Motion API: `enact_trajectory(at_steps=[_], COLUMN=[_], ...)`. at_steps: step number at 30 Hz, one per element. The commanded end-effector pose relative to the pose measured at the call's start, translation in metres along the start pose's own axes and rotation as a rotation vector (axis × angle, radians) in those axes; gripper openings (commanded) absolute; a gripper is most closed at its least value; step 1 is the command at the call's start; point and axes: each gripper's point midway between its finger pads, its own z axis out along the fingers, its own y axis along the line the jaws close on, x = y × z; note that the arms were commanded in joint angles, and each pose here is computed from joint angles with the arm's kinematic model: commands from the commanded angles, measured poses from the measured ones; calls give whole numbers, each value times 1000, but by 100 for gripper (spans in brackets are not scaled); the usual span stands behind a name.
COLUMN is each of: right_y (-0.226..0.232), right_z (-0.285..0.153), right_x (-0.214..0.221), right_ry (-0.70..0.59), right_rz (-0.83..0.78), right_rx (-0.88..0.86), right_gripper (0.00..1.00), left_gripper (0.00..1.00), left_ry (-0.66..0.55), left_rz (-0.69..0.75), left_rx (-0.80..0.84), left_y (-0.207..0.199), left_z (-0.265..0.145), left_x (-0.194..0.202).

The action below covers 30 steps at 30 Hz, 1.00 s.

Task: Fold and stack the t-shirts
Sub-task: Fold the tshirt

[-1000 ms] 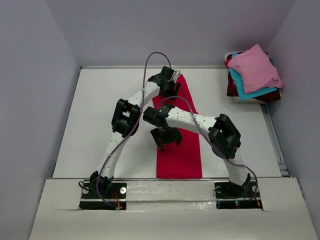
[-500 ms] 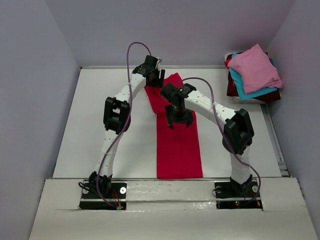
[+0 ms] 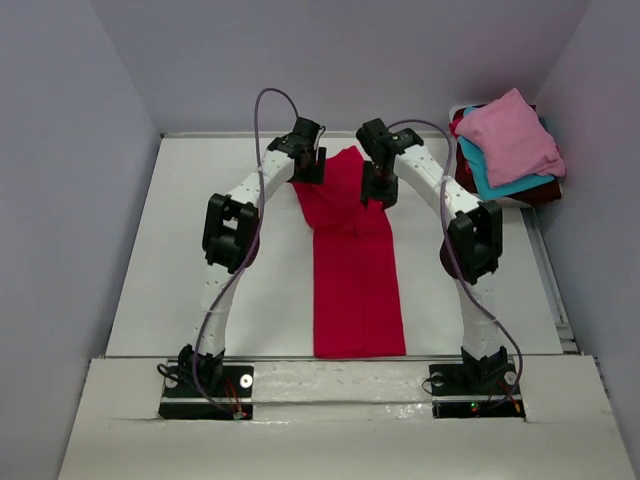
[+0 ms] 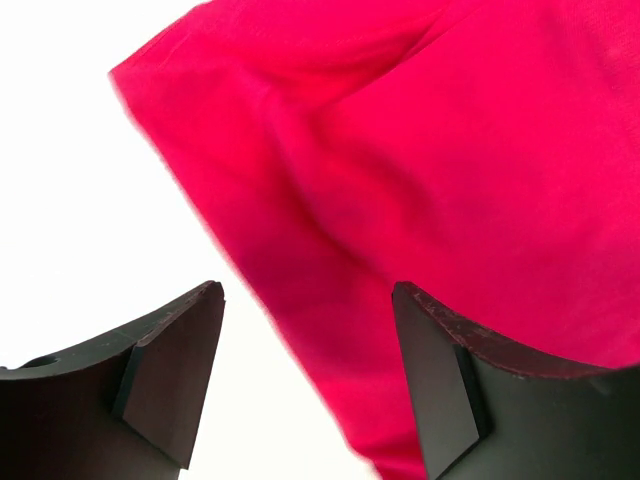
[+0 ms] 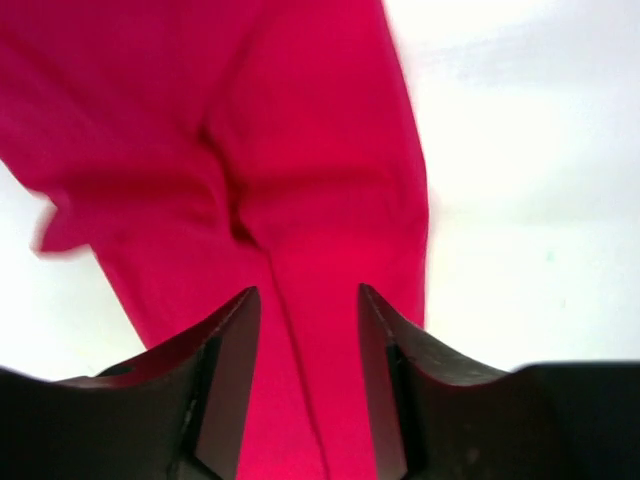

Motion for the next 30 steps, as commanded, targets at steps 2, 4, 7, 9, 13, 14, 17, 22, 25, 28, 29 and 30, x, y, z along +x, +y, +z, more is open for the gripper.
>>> enact_trajectory(at_steps=[2, 4, 7, 9, 13, 14, 17, 22, 25, 28, 29, 30], right_y=[17, 24, 31, 34, 28, 25, 21, 14, 13, 22, 23, 24], right_z=[9, 11, 31, 43, 60, 65, 68, 73, 75, 74, 77, 80], right_x=[-56, -69, -74, -77, -88, -92, -107, -133, -147, -157, -160, -161], right_ry=[-80, -93, -77, -73, -73, -78, -113, -169, -205, -241, -251, -258], right_rz=[26, 33, 46, 54, 83, 86, 97, 128, 143, 136, 130, 128], right_rx=[-78, -111, -142, -172, -208, -209, -228, -273, -314, -356, -362, -365], right_gripper=[47, 46, 46, 46, 45, 45, 45, 45, 45, 45, 46, 46], left_gripper=[79, 79, 79, 79, 79, 79, 78, 78, 78, 78, 78, 78], left_ry=[-109, -77, -76, -59, -14, 2, 24, 80, 83, 89, 102, 106], left_rz=[-71, -69, -79, -87, -101, -103, -115, -130, -167, -182, -180, -174], left_rx=[-86, -109, -128, -141, -194, -218, -249, -249, -193, -154, -148, -142], left_y=[23, 27, 31, 33, 41, 45, 50, 55, 54, 51, 50, 49], left_z=[-62, -63, -69, -70, -68, -68, -67, -66, -69, -70, -70, -71], left_x=[-37, -30, -31, -26, -17, -13, -4, 13, 13, 15, 18, 18])
